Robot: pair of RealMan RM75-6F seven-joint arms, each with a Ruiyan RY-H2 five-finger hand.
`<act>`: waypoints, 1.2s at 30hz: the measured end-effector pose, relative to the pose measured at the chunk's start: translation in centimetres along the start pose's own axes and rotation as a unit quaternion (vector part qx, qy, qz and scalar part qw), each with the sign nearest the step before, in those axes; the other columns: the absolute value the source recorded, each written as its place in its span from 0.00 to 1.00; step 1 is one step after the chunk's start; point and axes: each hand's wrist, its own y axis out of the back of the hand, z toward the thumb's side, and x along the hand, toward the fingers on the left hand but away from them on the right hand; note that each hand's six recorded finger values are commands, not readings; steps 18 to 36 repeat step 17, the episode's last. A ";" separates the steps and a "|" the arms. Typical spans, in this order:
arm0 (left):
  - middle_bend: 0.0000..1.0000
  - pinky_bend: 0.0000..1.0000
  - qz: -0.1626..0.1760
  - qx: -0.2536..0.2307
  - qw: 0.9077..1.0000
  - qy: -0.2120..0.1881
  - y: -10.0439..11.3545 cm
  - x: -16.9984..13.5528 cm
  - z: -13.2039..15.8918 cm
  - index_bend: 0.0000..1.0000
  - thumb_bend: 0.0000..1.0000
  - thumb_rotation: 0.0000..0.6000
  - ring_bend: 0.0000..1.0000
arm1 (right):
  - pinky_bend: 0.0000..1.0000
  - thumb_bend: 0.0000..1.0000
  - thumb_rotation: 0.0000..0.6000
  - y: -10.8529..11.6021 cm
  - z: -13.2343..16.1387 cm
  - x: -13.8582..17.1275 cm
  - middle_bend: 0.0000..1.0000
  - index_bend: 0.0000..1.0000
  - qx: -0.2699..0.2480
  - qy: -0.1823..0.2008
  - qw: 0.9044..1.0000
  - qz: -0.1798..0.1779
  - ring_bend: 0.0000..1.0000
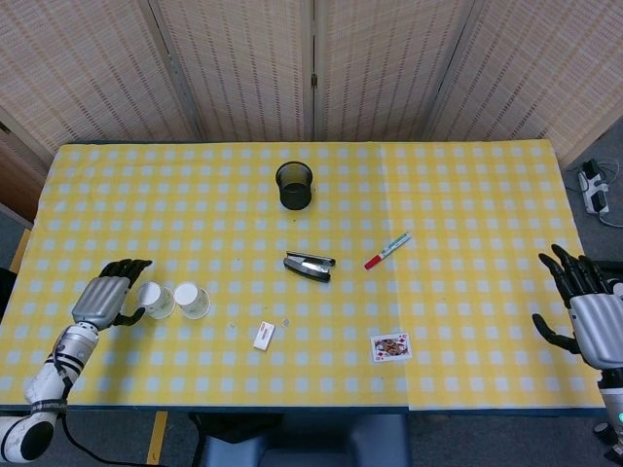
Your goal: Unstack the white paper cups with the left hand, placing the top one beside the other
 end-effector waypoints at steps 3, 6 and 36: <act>0.11 0.08 0.023 -0.011 1.000 0.009 0.9 -0.6 -0.5 0.09 0.40 1.00 0.06 | 0.06 0.36 1.00 -0.3 -0.3 0.0 0.03 0.06 -0.004 -0.005 1.000 0.005 0.08; 0.11 0.08 0.056 -0.018 0.998 0.024 2.0 -1.5 -1.2 0.11 0.40 1.00 0.06 | 0.06 0.36 1.00 -0.9 -0.4 0.1 0.04 0.06 -0.011 -0.005 1.000 0.016 0.09; 0.11 0.06 0.167 0.022 0.982 0.088 3.3 -8.1 -4.5 0.15 0.40 1.00 0.07 | 0.08 0.36 1.00 -2.8 -0.2 0.5 0.06 0.06 -0.051 0.015 0.998 0.044 0.11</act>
